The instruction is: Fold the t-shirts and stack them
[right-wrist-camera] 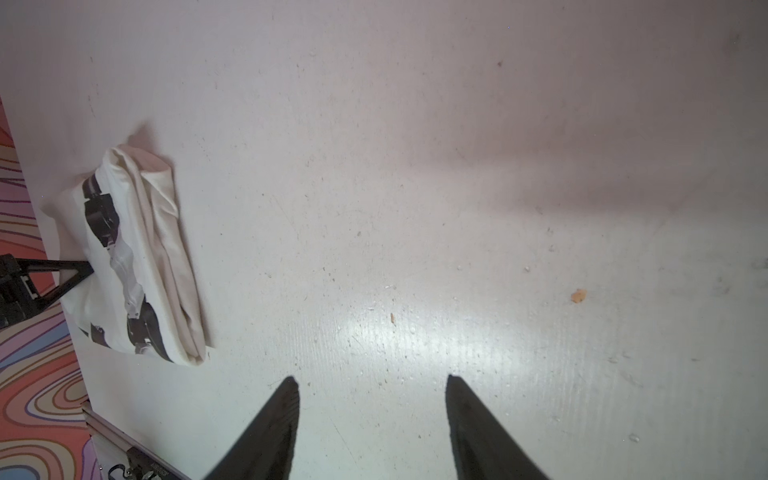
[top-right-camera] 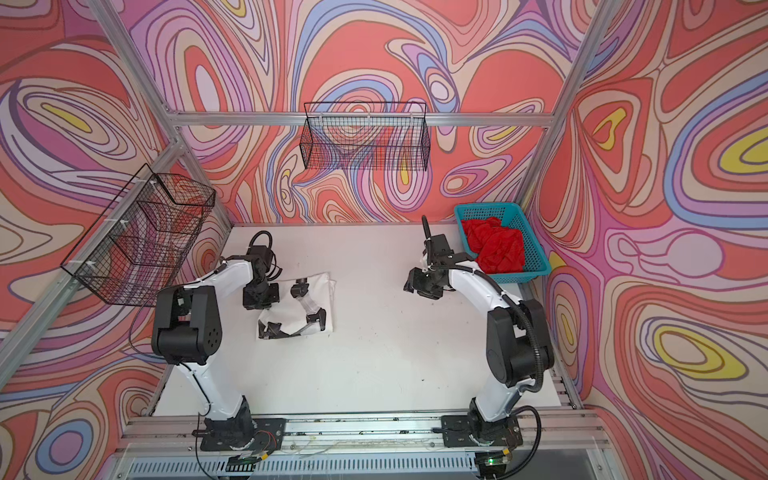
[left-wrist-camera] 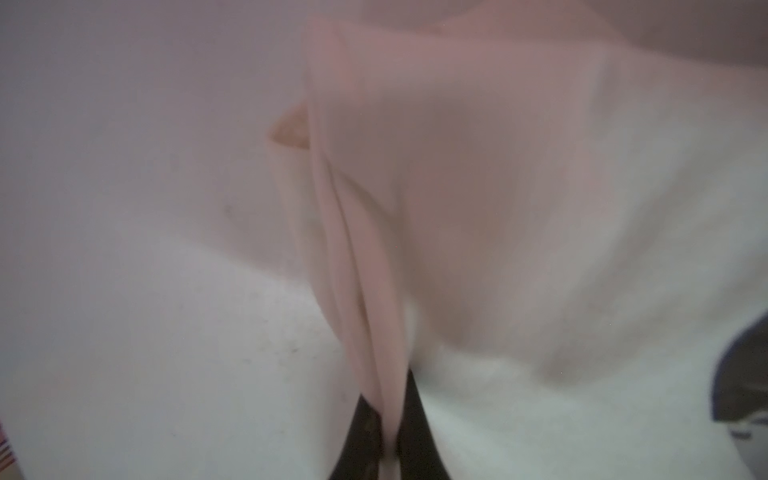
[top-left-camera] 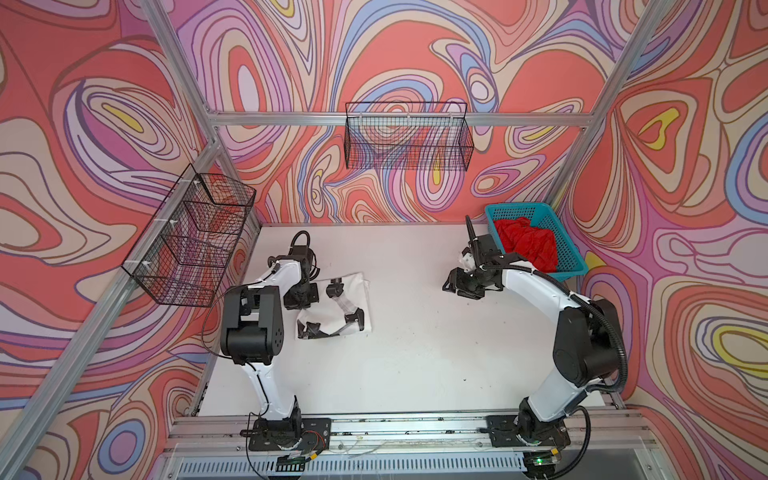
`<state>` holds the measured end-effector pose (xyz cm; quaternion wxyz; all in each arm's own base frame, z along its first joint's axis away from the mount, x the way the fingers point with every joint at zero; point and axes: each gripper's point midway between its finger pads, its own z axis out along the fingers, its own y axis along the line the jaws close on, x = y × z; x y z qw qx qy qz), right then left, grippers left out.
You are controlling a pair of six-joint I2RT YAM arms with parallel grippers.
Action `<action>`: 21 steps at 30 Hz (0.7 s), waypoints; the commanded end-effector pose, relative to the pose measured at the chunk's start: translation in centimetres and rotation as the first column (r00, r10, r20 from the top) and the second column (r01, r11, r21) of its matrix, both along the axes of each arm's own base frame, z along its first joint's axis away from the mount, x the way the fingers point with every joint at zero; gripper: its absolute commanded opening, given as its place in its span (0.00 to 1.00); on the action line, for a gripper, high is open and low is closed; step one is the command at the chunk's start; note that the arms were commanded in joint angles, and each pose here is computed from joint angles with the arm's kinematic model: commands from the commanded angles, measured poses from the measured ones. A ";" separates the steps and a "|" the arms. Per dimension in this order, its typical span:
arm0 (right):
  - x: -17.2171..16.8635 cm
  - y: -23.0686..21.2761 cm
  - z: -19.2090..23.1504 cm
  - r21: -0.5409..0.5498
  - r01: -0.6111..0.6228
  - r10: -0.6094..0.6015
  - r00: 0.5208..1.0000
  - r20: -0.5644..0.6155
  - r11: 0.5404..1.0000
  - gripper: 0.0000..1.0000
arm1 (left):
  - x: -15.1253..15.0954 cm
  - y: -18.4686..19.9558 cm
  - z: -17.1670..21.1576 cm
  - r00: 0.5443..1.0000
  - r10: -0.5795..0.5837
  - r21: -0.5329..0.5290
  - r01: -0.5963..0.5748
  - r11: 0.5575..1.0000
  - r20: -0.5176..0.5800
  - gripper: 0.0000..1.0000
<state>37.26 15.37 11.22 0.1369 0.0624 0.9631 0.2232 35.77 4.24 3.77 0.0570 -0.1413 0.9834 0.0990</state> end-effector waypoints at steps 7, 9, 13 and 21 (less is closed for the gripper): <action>-0.5 0.5 0.2 0.015 -0.049 0.049 0.999 -0.008 0.999 0.60 | 0.2 9.2 3.2 0.998 0.036 0.345 -0.013 0.939 -0.059 0.00; -0.6 0.5 0.0 0.015 -0.056 0.057 0.998 -0.016 0.998 0.60 | 0.4 10.2 3.4 0.997 0.041 0.374 -0.015 0.927 -0.062 0.00; -0.8 0.6 -0.3 0.017 -0.071 0.071 0.997 -0.026 0.997 0.60 | 1.0 12.2 3.6 0.997 0.046 0.432 -0.014 0.902 -0.063 0.00; -1.0 0.9 -1.1 0.027 -0.094 0.095 0.994 -0.049 0.995 0.60 | 2.6 14.0 4.4 0.997 0.050 0.486 -0.012 0.874 -0.064 0.00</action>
